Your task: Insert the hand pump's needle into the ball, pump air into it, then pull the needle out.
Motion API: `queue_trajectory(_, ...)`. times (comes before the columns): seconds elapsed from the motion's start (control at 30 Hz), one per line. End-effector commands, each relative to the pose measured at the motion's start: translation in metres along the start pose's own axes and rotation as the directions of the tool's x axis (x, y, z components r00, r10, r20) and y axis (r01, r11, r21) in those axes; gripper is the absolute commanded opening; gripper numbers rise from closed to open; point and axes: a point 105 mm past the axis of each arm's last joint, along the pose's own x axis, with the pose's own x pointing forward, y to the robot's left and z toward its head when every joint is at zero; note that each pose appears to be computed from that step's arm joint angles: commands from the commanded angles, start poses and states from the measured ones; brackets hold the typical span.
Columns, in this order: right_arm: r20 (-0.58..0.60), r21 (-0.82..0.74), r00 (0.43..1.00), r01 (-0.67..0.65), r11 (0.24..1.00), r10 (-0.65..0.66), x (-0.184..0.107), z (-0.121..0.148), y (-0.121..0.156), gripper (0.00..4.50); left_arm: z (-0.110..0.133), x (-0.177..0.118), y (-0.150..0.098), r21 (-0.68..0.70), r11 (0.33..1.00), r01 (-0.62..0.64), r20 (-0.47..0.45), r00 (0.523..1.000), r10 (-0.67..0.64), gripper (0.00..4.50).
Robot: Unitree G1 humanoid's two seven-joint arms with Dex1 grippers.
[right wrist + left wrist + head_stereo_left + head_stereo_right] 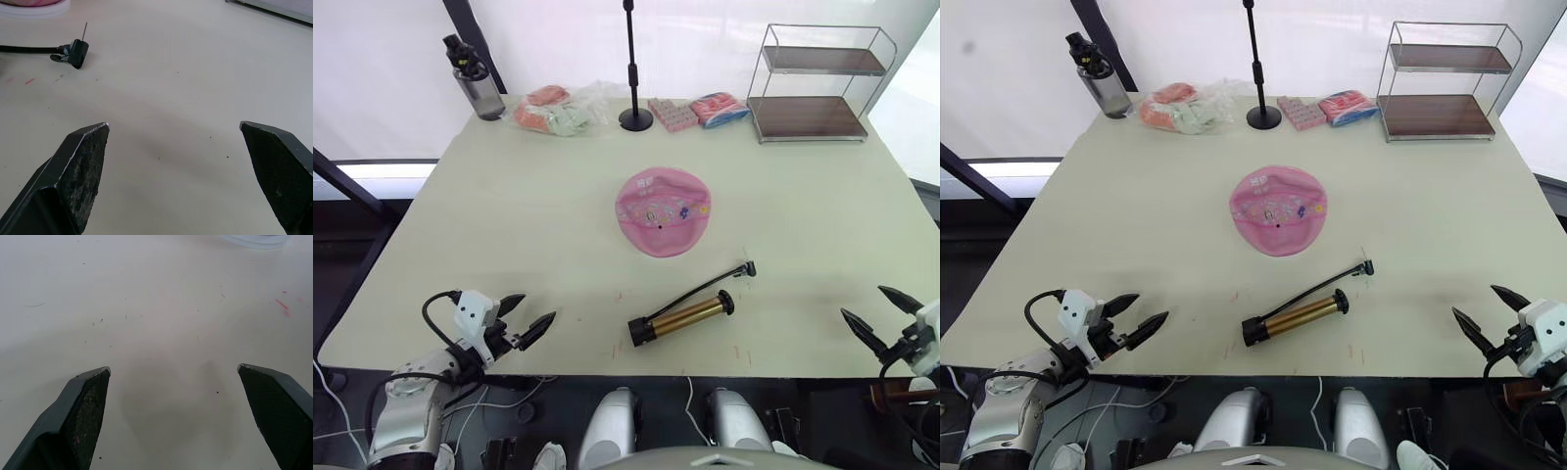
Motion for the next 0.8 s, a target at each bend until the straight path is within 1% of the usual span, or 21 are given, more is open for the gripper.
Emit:
queue_trajectory(0.03,0.045,-0.02,0.999,-0.019,1.0,0.02,-0.002,0.013,-0.002,4.5,0.018,0.002,-0.002,0.043,0.999,0.026,0.039,0.999,-0.028,4.42)
queue_trajectory(0.07,0.051,-0.019,0.998,-0.033,0.999,0.034,-0.003,0.015,0.0,4.5,0.02,0.004,-0.003,0.048,0.998,0.037,0.043,0.998,-0.039,4.42)
queue_trajectory(0.17,0.059,-0.035,0.986,-0.151,0.988,0.153,-0.007,0.023,0.011,4.5,0.029,0.013,-0.017,0.069,0.989,0.131,0.032,0.991,-0.133,4.42)
queue_trajectory(0.3,0.08,-0.025,0.968,-0.238,0.971,0.239,-0.013,0.034,0.016,4.5,0.033,0.024,-0.033,0.08,0.972,0.221,0.014,0.975,-0.223,4.42)
queue_trajectory(0.47,0.117,0.017,0.922,-0.373,0.928,0.368,-0.023,0.046,0.027,4.5,0.037,0.05,-0.07,0.1,0.924,0.368,-0.016,0.929,-0.368,4.42)
queue_trajectory(0.53,0.131,0.031,0.911,-0.397,0.917,0.39,-0.024,0.049,0.029,4.5,0.038,0.059,-0.079,0.107,0.909,0.403,-0.031,0.915,-0.402,4.42)
queue_trajectory(0.63,0.124,0.026,0.897,-0.431,0.902,0.425,-0.024,0.048,0.035,4.5,0.049,0.089,-0.106,0.089,0.871,0.483,-0.01,0.875,-0.484,4.42)
queue_trajectory(0.8,0.133,0.026,0.896,-0.431,0.902,0.424,-0.022,0.048,0.035,4.5,0.061,0.121,-0.136,0.123,0.827,0.549,-0.039,0.835,-0.548,4.42)
